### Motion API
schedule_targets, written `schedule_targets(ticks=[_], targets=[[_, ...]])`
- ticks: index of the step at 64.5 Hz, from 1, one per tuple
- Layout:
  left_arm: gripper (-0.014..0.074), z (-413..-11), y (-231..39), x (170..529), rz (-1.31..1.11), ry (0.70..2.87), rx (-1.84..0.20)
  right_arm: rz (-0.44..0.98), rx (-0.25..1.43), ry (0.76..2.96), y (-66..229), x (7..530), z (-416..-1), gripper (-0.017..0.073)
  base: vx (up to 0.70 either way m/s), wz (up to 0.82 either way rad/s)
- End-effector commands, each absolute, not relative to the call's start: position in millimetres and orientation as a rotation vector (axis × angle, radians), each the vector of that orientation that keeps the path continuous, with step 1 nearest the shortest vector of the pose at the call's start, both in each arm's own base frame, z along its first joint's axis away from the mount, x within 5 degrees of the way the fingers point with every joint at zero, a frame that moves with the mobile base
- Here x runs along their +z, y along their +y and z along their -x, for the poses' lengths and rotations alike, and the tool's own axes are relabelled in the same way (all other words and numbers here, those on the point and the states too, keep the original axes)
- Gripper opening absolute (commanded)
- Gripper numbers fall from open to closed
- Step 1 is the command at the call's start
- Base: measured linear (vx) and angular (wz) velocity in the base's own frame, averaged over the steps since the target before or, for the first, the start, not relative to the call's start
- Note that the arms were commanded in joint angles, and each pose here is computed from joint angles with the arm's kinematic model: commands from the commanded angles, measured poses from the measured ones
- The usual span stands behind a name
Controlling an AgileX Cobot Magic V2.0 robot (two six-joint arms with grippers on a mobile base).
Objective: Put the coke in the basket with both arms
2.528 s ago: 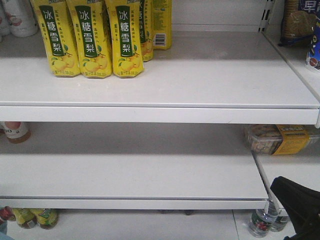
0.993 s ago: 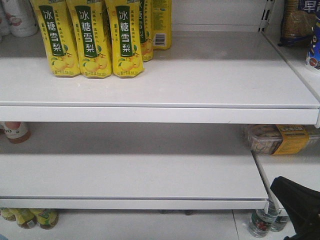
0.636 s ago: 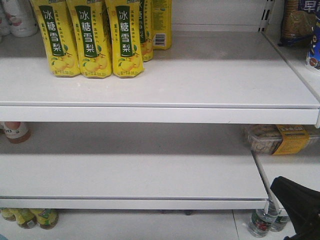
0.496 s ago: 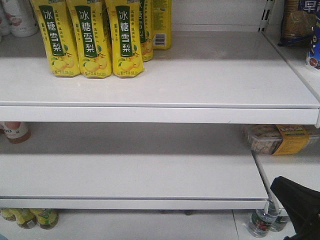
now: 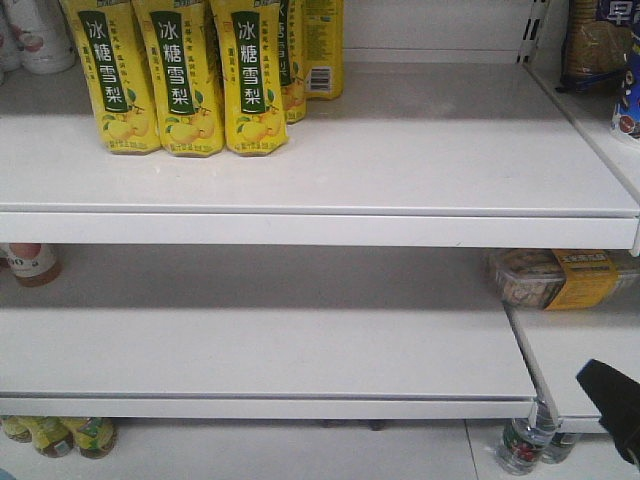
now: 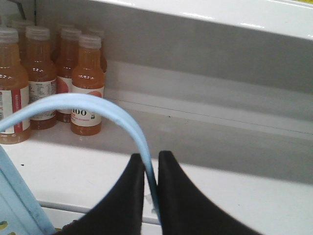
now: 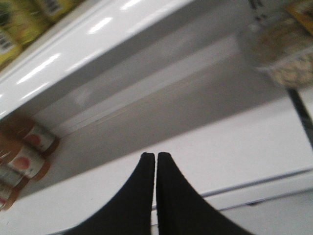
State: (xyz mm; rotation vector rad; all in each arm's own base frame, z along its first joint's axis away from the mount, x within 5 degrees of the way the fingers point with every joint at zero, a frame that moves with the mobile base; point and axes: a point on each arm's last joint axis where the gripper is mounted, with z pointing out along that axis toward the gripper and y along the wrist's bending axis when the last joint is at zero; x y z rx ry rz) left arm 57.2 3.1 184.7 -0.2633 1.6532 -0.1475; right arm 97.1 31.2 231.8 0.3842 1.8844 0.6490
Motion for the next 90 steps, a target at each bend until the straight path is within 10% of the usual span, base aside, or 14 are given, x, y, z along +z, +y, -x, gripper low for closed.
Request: schedule_targets(ticks=[1,40,60,90], targets=[[-0.0006,-55.6,4.0,202.5,0.186,1.472,-0.088,-0.524,0.629,1.919,25.9,232.7,-97.4,-0.0005,0.00,0.00],[-0.0006,-55.6,4.0,202.5,0.186,1.472,-0.088,-0.277,0.577,1.918,15.7,211.8,-66.6,-0.0005,0.00,0.00],[-0.0006,-55.6,4.0,202.5,0.186,1.472,-0.088,-0.521,0.638,1.724,8.1,179.5,-57.6,-0.0005,0.00,0.00],[-0.0006,-55.6,4.0,202.4,0.186,1.474,-0.088,0.032,0.109,1.424,5.2,207.7,-54.7,-0.0005,0.00,0.00]])
